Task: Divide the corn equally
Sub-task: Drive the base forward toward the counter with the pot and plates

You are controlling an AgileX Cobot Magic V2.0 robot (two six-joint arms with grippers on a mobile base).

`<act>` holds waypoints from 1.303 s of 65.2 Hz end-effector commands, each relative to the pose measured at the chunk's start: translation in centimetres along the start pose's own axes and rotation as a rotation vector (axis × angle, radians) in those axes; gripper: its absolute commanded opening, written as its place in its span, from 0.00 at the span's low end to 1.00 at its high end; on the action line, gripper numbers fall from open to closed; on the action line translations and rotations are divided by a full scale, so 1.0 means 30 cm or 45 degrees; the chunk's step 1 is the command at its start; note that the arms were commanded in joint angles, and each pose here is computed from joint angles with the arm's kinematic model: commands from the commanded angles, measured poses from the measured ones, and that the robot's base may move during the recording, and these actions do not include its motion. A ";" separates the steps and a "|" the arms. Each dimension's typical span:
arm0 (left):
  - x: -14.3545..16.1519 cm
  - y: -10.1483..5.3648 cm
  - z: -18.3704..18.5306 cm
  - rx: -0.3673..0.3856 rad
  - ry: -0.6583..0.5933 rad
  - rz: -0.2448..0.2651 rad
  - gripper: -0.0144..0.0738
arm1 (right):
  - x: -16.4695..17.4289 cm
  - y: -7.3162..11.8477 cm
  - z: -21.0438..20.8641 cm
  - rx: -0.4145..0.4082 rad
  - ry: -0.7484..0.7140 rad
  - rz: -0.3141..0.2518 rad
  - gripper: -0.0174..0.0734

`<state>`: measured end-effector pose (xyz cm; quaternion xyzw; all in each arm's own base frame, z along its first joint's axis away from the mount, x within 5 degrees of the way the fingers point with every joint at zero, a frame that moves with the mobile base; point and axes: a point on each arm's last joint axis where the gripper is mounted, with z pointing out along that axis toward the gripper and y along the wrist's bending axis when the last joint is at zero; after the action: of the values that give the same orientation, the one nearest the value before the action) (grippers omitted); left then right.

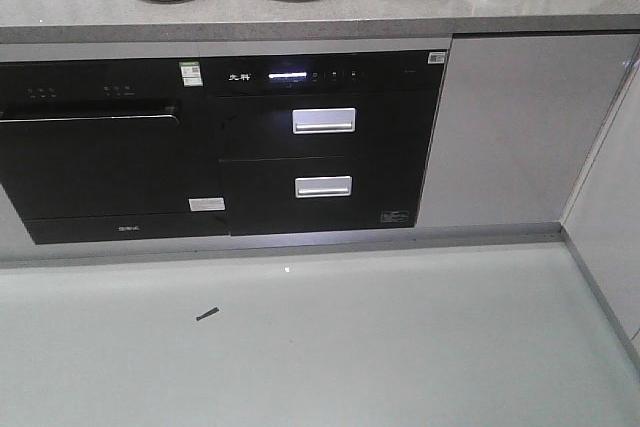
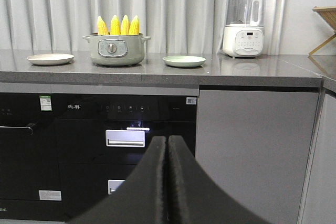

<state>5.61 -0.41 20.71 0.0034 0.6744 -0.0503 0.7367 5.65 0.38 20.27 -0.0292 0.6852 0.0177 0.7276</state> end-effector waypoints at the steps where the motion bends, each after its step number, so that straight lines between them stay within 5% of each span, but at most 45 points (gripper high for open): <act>1: -0.044 -0.003 -0.007 0.012 -0.135 -0.015 0.16 | -0.018 0.001 -0.002 -0.002 -0.094 -0.012 0.19; 85: -0.044 -0.003 -0.007 0.012 -0.135 -0.015 0.16 | -0.018 0.001 -0.002 -0.002 -0.094 -0.012 0.19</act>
<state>5.61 -0.41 20.71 0.0034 0.6744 -0.0503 0.7367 5.65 0.38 20.27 -0.0292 0.6852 0.0177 0.7276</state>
